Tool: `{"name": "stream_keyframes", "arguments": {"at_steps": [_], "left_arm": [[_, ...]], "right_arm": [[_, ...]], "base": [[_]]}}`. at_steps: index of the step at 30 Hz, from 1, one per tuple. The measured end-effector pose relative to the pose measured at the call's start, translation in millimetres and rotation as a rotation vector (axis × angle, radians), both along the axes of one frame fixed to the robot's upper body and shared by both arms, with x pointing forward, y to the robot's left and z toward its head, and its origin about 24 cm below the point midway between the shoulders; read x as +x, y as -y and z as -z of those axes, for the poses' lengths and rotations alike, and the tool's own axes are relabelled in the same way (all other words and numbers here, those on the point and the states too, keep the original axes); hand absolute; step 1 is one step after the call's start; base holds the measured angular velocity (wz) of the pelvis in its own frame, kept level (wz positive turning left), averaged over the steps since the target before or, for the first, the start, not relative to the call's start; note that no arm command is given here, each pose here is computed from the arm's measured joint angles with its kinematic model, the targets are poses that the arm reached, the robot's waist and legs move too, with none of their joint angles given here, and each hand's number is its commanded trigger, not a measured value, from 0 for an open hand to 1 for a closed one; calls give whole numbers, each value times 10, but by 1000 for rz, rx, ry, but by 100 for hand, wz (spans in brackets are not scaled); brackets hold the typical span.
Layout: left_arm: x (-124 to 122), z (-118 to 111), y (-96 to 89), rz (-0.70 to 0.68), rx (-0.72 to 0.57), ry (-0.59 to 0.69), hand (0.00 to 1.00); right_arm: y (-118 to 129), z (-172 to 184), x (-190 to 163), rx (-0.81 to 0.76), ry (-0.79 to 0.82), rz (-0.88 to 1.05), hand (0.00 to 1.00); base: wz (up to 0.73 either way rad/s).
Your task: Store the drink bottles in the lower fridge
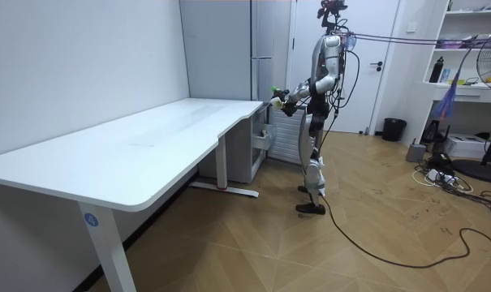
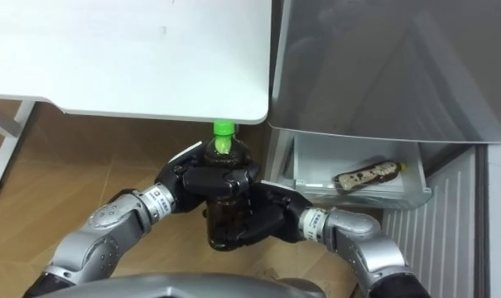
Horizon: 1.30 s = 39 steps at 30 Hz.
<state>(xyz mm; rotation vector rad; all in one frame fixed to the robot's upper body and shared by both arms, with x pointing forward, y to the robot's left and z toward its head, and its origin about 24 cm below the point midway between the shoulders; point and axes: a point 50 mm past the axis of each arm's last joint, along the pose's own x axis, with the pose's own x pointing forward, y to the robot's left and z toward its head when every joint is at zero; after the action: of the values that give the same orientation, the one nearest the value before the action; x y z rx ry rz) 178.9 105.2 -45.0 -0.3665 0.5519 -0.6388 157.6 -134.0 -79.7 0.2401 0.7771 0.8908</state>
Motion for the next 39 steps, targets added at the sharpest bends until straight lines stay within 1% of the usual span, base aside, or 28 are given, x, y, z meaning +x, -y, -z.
{"name": "stream_keyframes", "arguments": {"at_steps": [23, 24, 25, 26, 35, 39], "left_arm": [[-4, -7, 22, 4, -30, -6, 100], [-4, -7, 23, 4, -30, -5, 85], [-4, -7, 23, 4, -30, -5, 67], [-4, -7, 23, 4, -30, -5, 0], [-2, -6, 10, 5, -23, -4, 0], [2, 0, -48, 3, 1, -3, 0]], "right_arm": [[-37, 6, -10, 3, -4, -4, 100], [-39, 7, -11, 4, -4, -5, 100], [-42, 7, -12, 4, -4, -5, 100], [-43, 7, -12, 5, -4, -5, 100], [-65, 9, -33, 18, -11, -26, 100], [-67, 13, -49, 28, -20, -28, 100]], "base": [[0], [0], [0], [0], [0], [-2]]}}
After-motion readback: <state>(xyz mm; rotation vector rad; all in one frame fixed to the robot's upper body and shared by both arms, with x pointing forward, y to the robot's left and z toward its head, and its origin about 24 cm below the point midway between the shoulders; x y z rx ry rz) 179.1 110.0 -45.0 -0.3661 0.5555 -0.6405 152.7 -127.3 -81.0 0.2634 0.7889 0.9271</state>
